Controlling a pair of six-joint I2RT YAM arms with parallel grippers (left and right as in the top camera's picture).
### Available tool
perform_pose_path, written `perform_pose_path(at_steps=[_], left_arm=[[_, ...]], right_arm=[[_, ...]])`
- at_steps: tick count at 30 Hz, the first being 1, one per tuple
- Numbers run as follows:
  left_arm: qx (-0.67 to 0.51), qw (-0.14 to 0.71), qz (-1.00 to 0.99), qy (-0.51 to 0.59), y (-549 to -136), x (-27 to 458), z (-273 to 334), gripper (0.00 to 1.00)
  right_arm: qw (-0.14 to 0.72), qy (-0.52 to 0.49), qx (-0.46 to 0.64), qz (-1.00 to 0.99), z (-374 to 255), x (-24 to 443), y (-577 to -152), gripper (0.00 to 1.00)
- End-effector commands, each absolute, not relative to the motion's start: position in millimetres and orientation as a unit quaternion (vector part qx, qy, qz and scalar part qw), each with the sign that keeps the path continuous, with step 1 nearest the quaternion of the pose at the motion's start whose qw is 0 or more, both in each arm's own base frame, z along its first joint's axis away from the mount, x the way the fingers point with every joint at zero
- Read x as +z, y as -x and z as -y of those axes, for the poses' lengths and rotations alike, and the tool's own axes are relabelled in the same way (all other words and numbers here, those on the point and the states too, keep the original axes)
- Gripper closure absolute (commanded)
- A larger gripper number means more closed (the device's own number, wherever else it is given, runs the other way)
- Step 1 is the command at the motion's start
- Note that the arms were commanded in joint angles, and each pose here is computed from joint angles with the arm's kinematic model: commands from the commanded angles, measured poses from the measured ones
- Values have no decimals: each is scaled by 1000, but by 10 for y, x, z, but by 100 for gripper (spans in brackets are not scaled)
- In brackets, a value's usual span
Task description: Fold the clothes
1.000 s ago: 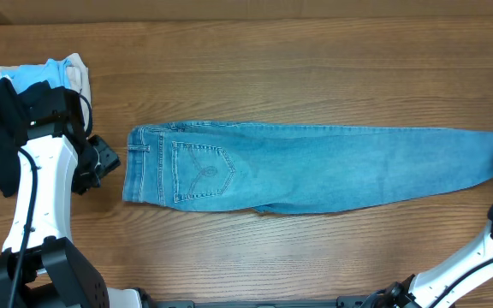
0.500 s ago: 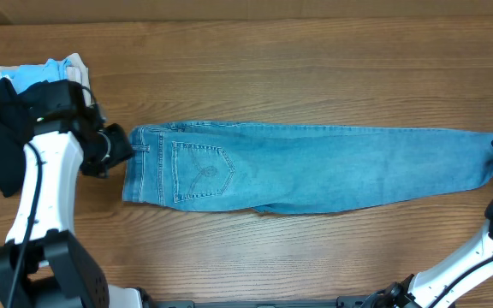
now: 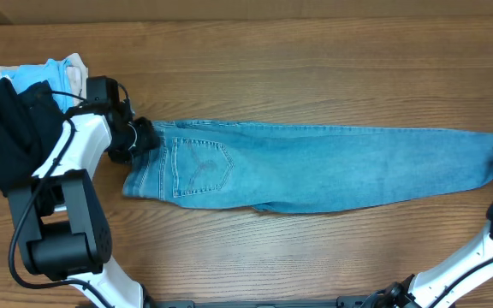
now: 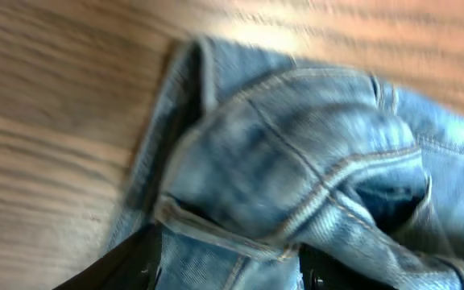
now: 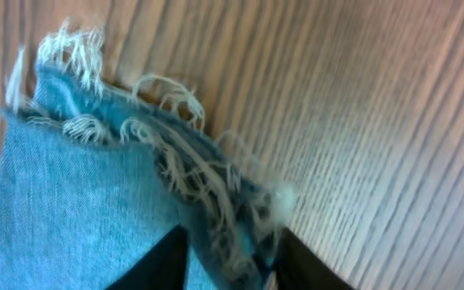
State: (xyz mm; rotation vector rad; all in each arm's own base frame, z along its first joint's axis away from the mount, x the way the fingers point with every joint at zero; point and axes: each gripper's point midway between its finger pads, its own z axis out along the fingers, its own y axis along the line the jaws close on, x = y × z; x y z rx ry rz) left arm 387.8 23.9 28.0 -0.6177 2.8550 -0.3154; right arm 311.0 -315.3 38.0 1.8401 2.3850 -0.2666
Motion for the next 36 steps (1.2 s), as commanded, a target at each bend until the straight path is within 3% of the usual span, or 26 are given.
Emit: perform_pose_path(at_steps=[1, 12, 17, 36], left_arm=[[-116, 113, -957, 242, -3985, 305, -300, 42], [-115, 97, -959, 239, -3915, 288, -245, 41], [-114, 90, -960, 239, -3884, 281, -242, 41], [-114, 83, -960, 240, -3850, 274, -236, 41]], right_arm=[[104, -617, -95, -774, 3308, 726, -3064, 56], [141, -492, -24, -859, 3211, 705, -3380, 57], [112, -500, -18, -859, 3179, 482, -3252, 57], [74, -529, -10, -845, 3210, 310, -2920, 59]])
